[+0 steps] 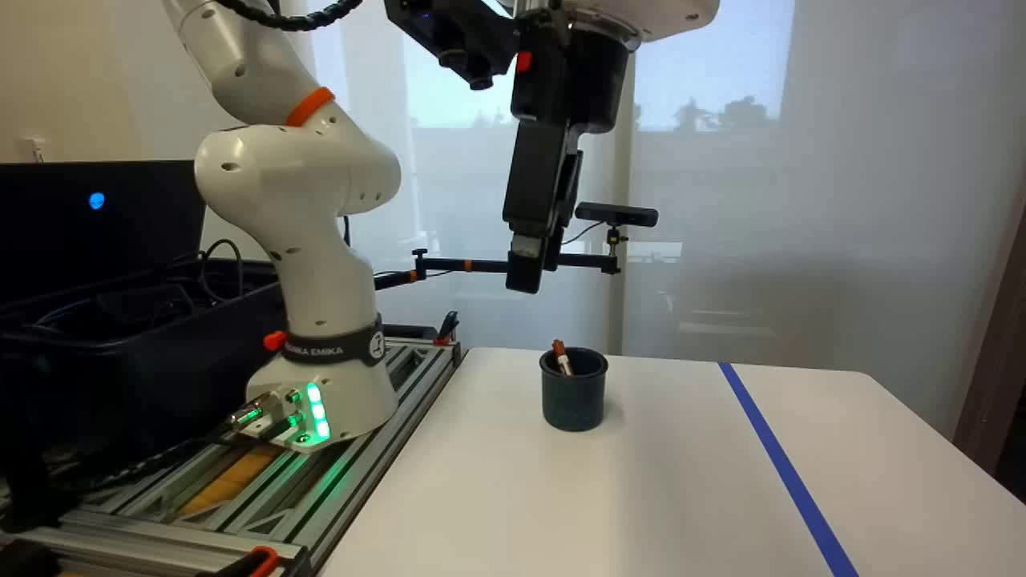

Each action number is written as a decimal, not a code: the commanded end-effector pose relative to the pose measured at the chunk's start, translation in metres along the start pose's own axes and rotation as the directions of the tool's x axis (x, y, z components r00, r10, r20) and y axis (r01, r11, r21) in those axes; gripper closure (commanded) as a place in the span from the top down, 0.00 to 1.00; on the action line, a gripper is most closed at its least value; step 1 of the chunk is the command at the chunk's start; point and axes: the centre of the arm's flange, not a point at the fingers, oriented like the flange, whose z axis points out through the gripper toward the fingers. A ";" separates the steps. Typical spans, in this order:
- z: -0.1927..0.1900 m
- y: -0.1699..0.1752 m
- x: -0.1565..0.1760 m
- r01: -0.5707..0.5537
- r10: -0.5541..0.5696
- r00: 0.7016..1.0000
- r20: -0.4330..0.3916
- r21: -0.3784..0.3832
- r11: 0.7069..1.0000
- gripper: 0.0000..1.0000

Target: Put the red marker on the table.

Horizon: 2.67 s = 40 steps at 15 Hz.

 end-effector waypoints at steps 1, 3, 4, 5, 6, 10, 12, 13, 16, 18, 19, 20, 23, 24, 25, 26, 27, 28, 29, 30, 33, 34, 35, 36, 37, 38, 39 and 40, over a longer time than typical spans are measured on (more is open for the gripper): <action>0.000 0.000 0.000 0.000 0.000 1.000 0.000 0.000 1.000 1.00; 0.000 0.000 0.000 0.000 0.000 1.000 0.000 0.000 1.000 1.00; 0.000 0.000 0.000 0.000 0.000 1.000 0.000 0.000 1.000 1.00; 0.000 0.000 0.000 0.000 0.000 1.000 0.000 0.000 1.000 1.00; 0.000 0.000 0.000 0.000 0.000 1.000 0.000 0.000 1.000 1.00; 0.007 -0.001 0.011 0.016 -0.016 1.000 0.013 0.038 0.999 1.00; 0.022 -0.006 0.034 -0.004 -0.001 1.000 0.031 0.144 0.990 1.00; 0.030 -0.012 0.043 -0.030 0.025 0.999 0.030 0.182 0.983 1.00; 0.046 -0.047 0.066 -0.149 0.117 0.986 0.121 0.307 0.940 1.00; 0.055 -0.072 0.073 -0.193 0.119 0.968 0.222 0.353 0.915 1.00; 0.056 -0.082 0.073 -0.177 0.077 0.961 0.264 0.381 0.907 1.00; 0.062 -0.069 0.058 -0.151 0.090 0.977 0.192 0.333 0.931 1.00; 0.067 -0.086 0.067 -0.151 0.064 0.967 0.247 0.355 0.923 1.00; 0.065 -0.078 0.065 -0.148 0.063 0.966 0.251 0.340 0.929 1.00; 0.065 -0.076 0.064 -0.125 0.047 0.968 0.247 0.311 0.942 1.00; 0.067 -0.076 0.064 -0.119 0.036 0.963 0.266 0.303 0.945 1.00; 0.071 -0.077 0.065 -0.124 0.036 0.960 0.277 0.306 0.944 1.00; 0.075 -0.080 0.066 -0.140 0.044 0.958 0.285 0.326 0.935 1.00; 0.078 -0.085 0.067 -0.162 0.054 0.954 0.296 0.354 0.921 1.00; 0.082 -0.092 0.068 -0.195 0.073 0.947 0.314 0.379 0.904 1.00; 0.092 -0.111 0.071 -0.271 0.120 0.932 0.341 0.439 0.856 1.00; 0.096 -0.118 0.071 -0.297 0.137 0.926 0.351 0.457 0.838 1.00; 0.100 -0.125 0.071 -0.330 0.164 0.919 0.359 0.470 0.818 1.00; 0.106 -0.131 0.072 -0.372 0.191 0.904 0.383 0.481 0.794 1.00; 0.109 -0.137 0.073 -0.408 0.216 0.889 0.403 0.485 0.773 1.00; 0.115 -0.143 0.073 -0.443 0.240 0.873 0.424 0.488 0.752 1.00; 0.121 -0.148 0.074 -0.477 0.268 0.858 0.438 0.488 0.731 1.00; 0.126 -0.154 0.075 -0.505 0.288 0.843 0.455 0.483 0.715 1.00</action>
